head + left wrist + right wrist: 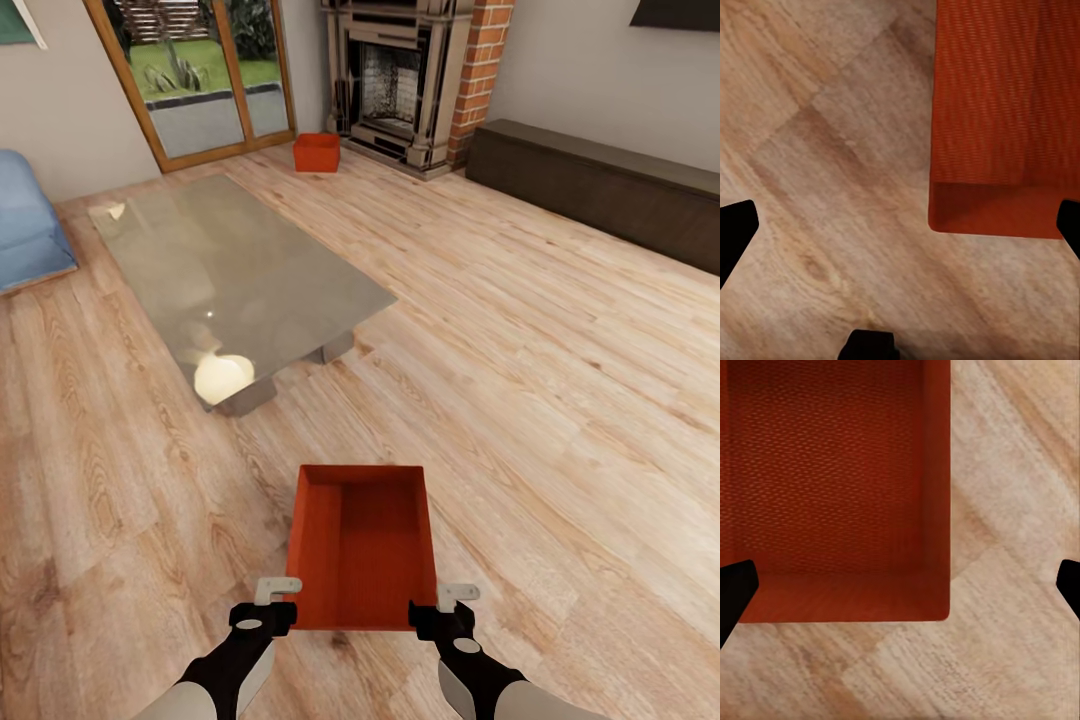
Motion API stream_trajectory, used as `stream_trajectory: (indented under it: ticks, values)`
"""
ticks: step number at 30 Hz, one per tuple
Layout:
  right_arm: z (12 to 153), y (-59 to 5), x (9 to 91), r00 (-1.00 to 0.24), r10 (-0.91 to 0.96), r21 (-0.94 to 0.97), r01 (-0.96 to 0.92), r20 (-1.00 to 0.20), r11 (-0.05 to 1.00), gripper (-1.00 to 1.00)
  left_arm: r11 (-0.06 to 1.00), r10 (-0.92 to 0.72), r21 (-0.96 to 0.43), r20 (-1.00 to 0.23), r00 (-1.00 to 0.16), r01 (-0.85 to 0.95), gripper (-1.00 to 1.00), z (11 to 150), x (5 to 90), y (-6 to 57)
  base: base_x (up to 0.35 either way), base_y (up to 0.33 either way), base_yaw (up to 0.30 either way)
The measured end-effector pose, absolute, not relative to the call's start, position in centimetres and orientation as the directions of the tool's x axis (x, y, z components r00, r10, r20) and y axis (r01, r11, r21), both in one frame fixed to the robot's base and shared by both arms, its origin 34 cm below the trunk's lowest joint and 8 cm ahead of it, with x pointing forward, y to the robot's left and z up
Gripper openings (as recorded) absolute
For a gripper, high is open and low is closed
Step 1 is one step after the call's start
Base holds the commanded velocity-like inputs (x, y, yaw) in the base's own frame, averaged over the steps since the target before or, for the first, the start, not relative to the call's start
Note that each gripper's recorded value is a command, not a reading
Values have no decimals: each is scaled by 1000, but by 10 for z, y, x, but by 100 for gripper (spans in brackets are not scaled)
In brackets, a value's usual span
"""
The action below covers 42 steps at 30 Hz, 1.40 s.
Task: Move the two storage containers from the living room to the garage. In the garage, place one container on the floor and stack the other container on top of it (either order is fine).
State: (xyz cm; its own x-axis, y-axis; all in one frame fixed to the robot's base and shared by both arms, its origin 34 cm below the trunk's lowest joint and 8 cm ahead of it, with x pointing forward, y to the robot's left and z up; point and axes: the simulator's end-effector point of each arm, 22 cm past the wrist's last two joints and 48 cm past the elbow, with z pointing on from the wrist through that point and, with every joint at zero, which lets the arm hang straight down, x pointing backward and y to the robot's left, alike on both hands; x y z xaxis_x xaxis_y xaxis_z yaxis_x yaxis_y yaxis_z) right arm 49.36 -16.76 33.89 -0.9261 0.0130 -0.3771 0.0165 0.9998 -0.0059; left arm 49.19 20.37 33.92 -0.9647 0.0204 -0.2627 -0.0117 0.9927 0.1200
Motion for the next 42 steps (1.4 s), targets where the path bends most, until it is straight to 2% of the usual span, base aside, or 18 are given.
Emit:
stream_trajectory:
  ticks: [42]
  values:
    - [280,-177,494,-909,18,-14,27,-416,1000,100,991,23,130,-263,-964,-12,100,278,483,206,0,0,0]
